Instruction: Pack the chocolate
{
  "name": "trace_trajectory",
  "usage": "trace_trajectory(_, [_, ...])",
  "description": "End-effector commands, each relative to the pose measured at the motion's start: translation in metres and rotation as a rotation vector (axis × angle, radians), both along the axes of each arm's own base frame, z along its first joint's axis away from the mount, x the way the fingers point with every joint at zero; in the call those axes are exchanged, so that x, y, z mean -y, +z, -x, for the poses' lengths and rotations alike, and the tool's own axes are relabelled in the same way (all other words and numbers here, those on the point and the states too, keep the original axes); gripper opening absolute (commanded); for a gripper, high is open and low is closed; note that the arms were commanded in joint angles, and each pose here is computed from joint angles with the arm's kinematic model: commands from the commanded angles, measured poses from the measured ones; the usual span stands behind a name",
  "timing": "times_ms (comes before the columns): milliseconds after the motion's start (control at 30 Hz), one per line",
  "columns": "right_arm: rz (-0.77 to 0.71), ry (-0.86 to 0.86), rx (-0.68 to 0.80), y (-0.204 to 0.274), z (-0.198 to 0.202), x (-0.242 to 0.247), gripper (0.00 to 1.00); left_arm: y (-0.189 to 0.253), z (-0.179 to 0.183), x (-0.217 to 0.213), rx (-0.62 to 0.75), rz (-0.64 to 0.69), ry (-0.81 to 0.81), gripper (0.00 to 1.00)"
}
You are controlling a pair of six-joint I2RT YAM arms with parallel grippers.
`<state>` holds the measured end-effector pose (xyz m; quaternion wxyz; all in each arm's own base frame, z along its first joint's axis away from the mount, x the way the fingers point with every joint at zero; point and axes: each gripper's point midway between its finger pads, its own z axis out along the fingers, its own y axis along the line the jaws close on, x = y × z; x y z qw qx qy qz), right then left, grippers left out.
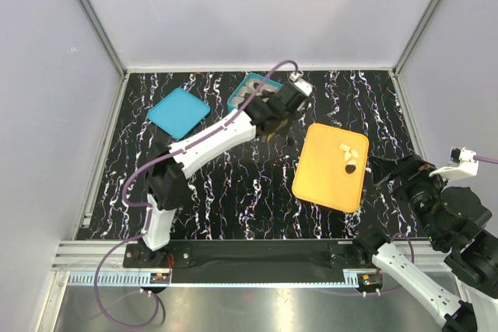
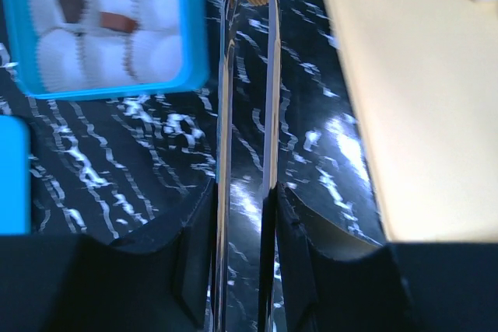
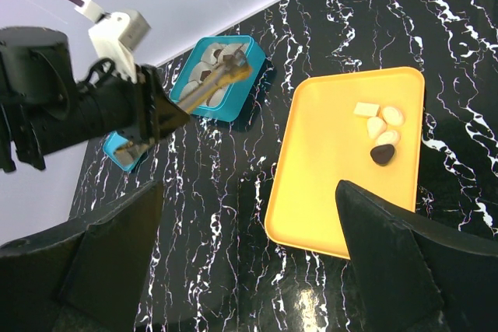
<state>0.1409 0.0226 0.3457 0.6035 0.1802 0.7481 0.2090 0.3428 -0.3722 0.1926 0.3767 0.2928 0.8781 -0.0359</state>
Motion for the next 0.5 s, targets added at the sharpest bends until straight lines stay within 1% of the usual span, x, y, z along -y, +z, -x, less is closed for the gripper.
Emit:
trace_trajectory(0, [-0.015, -0.019, 0.028, 0.009, -0.003, 0.002, 1.00, 0.058, -0.033, -0.027, 0.123, 0.067, 0.076, 0.37])
trace_trajectory(167, [0.000, -0.022, 0.020, 0.007, -0.006, 0.001, 1.00, 0.050, -0.060, -0.054, 0.120, 0.049, 0.141, 0.37])
trace_trajectory(467, [0.018, -0.020, 0.011, 0.005, -0.013, -0.004, 1.00, 0.016, -0.085, -0.066, 0.093, 0.019, 0.183, 0.37])
